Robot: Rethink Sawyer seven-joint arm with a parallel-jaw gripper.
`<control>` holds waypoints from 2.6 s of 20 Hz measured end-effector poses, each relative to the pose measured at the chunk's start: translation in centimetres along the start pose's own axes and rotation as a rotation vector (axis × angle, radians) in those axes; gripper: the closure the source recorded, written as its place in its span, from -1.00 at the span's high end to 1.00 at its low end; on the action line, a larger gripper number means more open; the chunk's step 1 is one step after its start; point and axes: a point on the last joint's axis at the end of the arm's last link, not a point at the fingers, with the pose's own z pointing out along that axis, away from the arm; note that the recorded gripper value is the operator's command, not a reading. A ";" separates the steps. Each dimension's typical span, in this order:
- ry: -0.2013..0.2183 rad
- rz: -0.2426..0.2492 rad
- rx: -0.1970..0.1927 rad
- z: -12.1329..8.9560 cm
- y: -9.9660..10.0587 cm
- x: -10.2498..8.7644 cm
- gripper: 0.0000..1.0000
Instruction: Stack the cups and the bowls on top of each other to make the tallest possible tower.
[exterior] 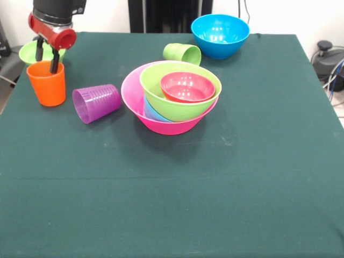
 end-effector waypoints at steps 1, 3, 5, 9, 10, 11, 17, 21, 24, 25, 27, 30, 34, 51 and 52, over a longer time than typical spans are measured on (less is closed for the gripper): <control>0.005 0.002 -0.001 0.2 -0.2 0.2 1.00; 0.022 0.008 -0.007 1.0 -0.7 0.7 1.00; 0.026 0.007 -0.010 1.2 -0.8 0.9 1.00; 0.033 0.001 -0.022 1.5 -0.7 1.2 1.00; 0.033 0.000 -0.025 1.5 -0.6 1.2 1.00; 0.033 -0.002 -0.027 1.5 -0.5 1.2 1.00; 0.025 -0.007 -0.046 1.3 0.5 0.9 -1.00; 0.012 -0.006 -0.051 1.0 0.7 0.3 -1.00; 0.011 -0.006 -0.051 1.0 0.7 0.2 -1.00; 0.011 -0.006 -0.052 0.9 0.7 0.2 -1.00; 0.010 -0.007 -0.052 0.9 0.8 0.2 -1.00; 0.008 -0.007 -0.052 0.8 0.8 0.1 -1.00; 0.005 -0.022 -0.045 0.6 1.1 0.2 -1.00; -0.052 -0.208 0.087 -4.3 10.5 -2.9 -1.00; -0.056 -0.208 0.096 -4.8 11.5 -3.6 -1.00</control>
